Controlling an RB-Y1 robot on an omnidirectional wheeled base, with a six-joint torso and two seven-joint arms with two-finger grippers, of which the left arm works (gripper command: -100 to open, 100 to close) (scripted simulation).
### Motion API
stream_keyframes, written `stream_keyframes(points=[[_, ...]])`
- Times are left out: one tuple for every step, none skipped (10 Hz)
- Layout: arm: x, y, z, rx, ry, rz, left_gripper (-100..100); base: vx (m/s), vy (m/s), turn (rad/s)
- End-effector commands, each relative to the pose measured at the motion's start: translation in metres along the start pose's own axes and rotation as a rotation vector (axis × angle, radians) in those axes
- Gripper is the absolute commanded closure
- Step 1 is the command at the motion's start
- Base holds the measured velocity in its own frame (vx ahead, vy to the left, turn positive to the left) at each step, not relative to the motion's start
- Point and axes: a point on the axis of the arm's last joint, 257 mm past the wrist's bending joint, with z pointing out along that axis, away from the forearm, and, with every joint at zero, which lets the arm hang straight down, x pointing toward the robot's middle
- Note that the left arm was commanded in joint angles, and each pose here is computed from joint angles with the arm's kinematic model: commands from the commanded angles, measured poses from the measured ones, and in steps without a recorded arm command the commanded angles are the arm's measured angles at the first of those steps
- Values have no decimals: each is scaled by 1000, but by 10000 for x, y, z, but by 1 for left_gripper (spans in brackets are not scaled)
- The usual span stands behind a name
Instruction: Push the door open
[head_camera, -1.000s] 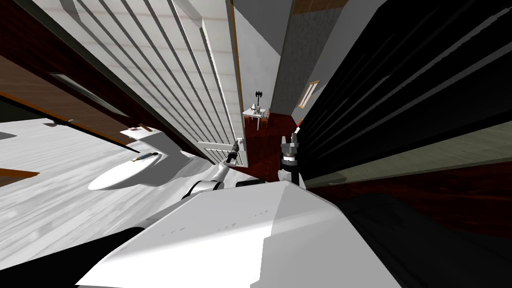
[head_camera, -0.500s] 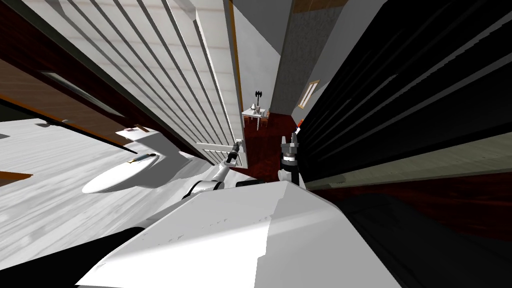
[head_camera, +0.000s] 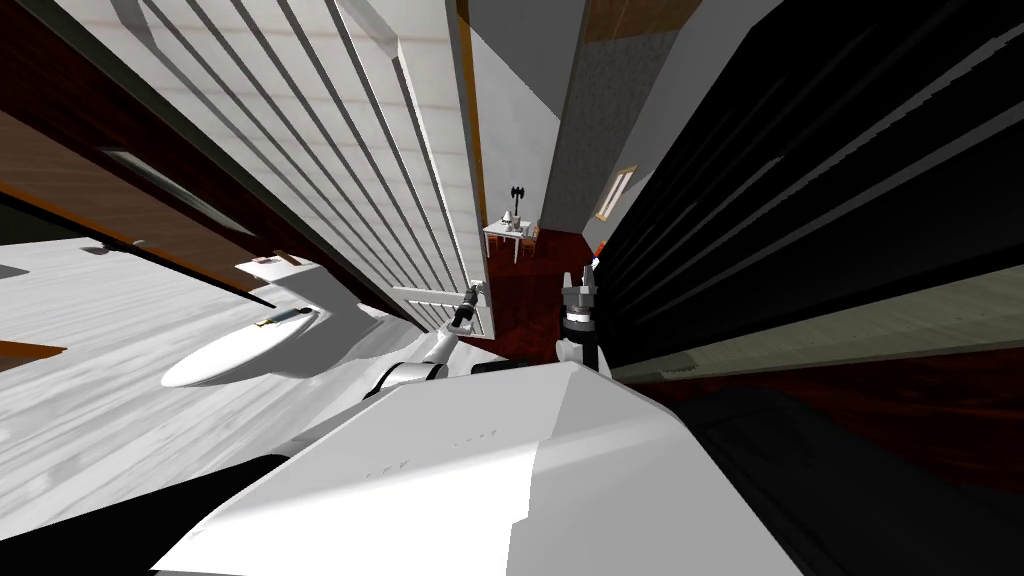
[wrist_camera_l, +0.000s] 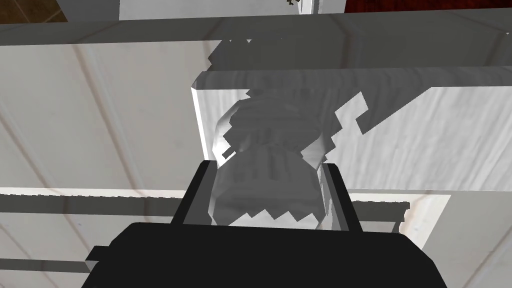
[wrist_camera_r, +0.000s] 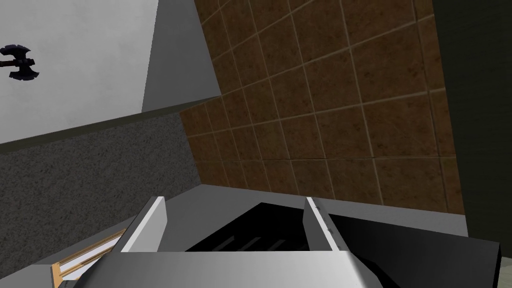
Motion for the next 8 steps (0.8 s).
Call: stream_keyframes(points=[[-127,-88,31,15,-18,8,100,157,-77,46],[-186,-90,28,15,-28,10,100,167,-78,32],[-219,-91,26,15,-33,11,100,154,-93,22],[-285,-93,23,15,-44,13,100,170,-86,41],[-355,-95,18,15,-57,14,100,193,-103,68],[-426,-97,13,15,-69,15,100,210,-115,76],[-498,-99,6,15,-83,16,100,201,-128,70],[-534,-100,3,15,-90,16,100,151,-102,44]])
